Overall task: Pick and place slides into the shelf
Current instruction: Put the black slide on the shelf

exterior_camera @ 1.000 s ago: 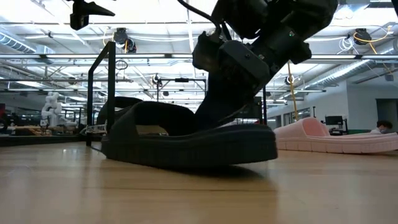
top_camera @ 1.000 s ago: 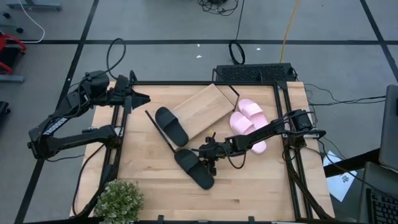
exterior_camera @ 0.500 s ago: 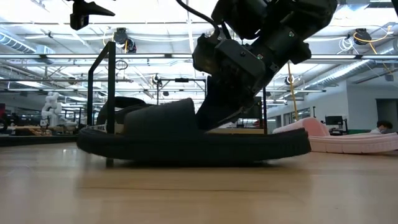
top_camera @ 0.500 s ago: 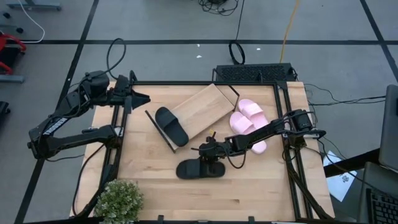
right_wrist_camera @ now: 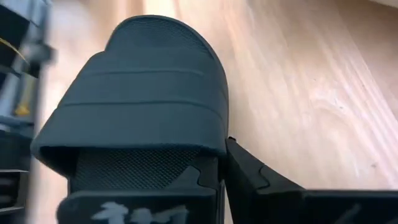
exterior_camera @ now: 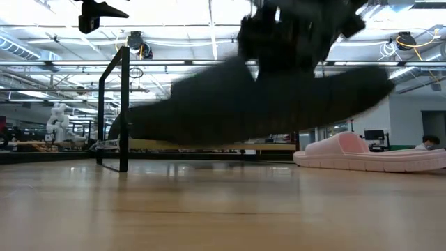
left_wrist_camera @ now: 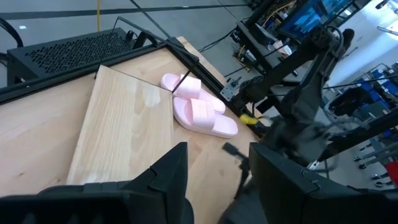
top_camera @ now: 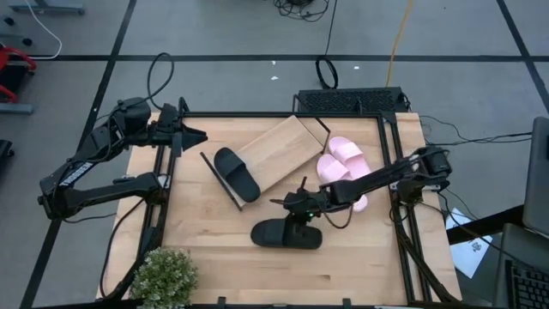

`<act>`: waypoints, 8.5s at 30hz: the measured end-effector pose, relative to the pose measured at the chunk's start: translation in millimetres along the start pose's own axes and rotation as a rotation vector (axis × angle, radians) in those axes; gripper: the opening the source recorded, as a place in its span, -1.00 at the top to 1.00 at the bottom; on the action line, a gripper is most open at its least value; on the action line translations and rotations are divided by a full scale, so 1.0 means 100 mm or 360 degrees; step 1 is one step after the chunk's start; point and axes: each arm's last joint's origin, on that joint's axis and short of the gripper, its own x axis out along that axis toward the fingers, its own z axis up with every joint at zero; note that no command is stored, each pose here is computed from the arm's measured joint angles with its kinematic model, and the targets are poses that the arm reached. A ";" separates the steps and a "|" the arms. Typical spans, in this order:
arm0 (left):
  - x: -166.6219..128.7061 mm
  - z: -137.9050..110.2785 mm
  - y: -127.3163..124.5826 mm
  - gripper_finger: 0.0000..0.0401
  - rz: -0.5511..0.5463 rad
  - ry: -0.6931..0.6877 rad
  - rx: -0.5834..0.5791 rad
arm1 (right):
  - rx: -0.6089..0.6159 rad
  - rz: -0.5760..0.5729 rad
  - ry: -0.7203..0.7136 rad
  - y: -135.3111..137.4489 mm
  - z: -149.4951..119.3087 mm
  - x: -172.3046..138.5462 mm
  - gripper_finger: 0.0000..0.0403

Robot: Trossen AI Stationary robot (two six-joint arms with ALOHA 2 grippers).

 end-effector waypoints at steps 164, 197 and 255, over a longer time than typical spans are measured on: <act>0.00 0.08 -0.06 0.17 -0.0139 -0.0091 -0.0018 | 0.0620 -0.0966 -0.0585 -1.12 1.38 0.28 1.00; 0.00 0.08 -0.06 0.17 -0.0141 -0.0090 -0.0007 | 0.0615 -0.0925 -0.0549 -1.12 1.37 0.29 0.82; -0.01 0.07 -0.06 0.17 -0.0143 -0.0092 0.0031 | 0.0556 -0.0739 -0.0574 -1.03 1.48 0.09 0.43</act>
